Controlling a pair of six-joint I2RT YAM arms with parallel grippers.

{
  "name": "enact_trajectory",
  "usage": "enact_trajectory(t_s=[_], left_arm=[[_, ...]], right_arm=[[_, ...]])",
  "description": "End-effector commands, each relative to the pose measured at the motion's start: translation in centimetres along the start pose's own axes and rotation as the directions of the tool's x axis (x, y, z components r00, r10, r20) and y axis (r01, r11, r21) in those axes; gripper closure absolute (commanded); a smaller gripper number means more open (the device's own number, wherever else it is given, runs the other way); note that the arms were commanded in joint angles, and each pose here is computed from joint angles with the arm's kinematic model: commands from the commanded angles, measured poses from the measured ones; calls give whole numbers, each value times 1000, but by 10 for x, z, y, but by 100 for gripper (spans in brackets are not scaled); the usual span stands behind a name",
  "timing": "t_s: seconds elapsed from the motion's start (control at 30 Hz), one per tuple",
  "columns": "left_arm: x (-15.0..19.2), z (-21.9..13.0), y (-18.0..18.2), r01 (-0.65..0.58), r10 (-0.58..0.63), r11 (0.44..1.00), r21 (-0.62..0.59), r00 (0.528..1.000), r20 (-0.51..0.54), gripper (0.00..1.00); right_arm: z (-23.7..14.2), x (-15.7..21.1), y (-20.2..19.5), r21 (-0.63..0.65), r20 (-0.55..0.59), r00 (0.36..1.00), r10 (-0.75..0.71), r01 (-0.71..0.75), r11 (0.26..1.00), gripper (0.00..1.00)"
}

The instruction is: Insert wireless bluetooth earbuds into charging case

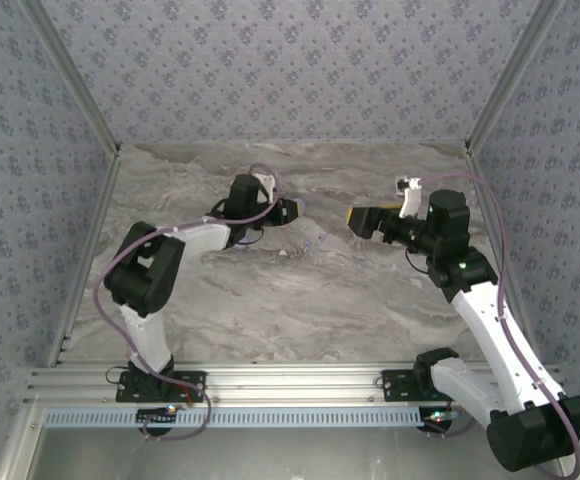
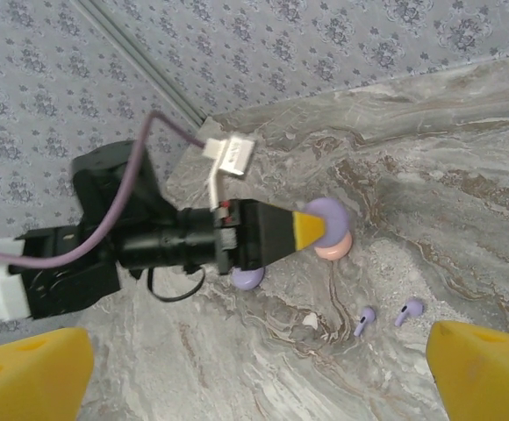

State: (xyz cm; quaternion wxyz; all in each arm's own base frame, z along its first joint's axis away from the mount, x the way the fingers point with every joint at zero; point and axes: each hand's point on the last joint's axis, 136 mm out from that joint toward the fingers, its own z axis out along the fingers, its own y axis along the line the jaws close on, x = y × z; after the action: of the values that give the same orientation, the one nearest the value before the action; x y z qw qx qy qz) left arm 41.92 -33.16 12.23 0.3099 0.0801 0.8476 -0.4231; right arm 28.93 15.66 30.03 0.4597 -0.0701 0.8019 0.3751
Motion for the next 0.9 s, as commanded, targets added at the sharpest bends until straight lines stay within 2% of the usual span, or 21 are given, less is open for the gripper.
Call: enact_trajectory(t_s=[0.0, 0.13, 0.53, 0.8, 0.87], left_arm=[[21, 21, 1, 88, -89, 996, -7, 989, -116, 100], [30, 41, 5, 97, -102, 995, -35, 983, -156, 98], [34, 68, 26, 164, -175, 982, -90, 975, -135, 89], [29, 66, 32, 153, -167, 981, -118, 979, -116, 61], [24, 64, 27, 141, -154, 984, -112, 982, -110, 57]], right_arm=[[-9, -5, 8, -4, 10, 1000, -23, 23, 1000, 0], [-10, -3, 9, -9, 8, 1000, -24, 24, 1000, 0], [-14, 1, 11, -3, -5, 999, -44, 44, 999, 0], [-15, 4, 8, 16, -17, 998, -52, 53, 998, 0], [-15, 5, 7, 21, -21, 998, -55, 55, 998, 0]])
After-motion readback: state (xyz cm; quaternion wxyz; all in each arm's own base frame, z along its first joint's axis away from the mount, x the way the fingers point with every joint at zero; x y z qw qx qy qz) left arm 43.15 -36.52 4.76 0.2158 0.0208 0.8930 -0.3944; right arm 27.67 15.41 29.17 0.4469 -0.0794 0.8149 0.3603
